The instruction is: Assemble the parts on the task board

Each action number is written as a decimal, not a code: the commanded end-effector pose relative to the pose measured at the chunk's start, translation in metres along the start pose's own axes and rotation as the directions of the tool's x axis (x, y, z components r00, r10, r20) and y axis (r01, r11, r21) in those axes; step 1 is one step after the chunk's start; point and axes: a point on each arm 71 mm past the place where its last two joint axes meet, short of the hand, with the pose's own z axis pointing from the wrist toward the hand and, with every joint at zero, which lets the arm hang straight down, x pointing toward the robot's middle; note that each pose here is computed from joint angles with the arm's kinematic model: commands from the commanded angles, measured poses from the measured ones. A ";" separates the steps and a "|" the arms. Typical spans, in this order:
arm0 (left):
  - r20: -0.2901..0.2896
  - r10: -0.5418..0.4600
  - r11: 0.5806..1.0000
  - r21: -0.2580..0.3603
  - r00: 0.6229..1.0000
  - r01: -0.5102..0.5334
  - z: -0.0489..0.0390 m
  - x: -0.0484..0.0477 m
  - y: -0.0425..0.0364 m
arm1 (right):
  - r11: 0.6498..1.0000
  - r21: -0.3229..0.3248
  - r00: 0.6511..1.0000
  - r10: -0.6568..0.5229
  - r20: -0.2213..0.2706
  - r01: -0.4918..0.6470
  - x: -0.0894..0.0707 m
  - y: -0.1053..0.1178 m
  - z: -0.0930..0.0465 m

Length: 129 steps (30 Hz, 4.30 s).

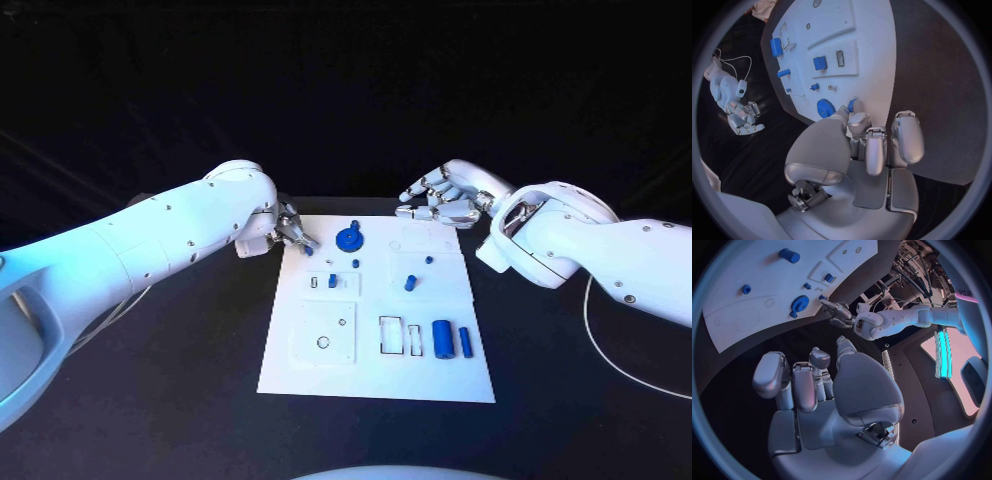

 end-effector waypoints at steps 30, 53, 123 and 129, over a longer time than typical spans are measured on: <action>0.049 -0.057 0.993 0.110 0.997 0.052 -0.0204 0.0037 0.0061 | 1.000 0.009 1.000 -0.020 -0.023 0.021 0.002 -0.002 -0.001; 0.064 0.032 0.979 0.201 0.997 -0.044 -0.0421 0.0434 0.0122 | 1.000 0.019 0.999 -0.012 -0.033 0.012 0.005 -0.005 -0.002; 0.004 0.149 0.967 0.208 0.989 -0.147 -0.0321 0.0605 0.0004 | 1.000 0.011 0.998 0.002 -0.058 -0.002 0.009 -0.005 -0.002; -0.012 0.161 0.968 0.197 0.987 -0.156 -0.0309 0.0617 -0.0011 | 1.000 0.003 0.999 0.005 -0.049 -0.005 0.009 -0.004 -0.002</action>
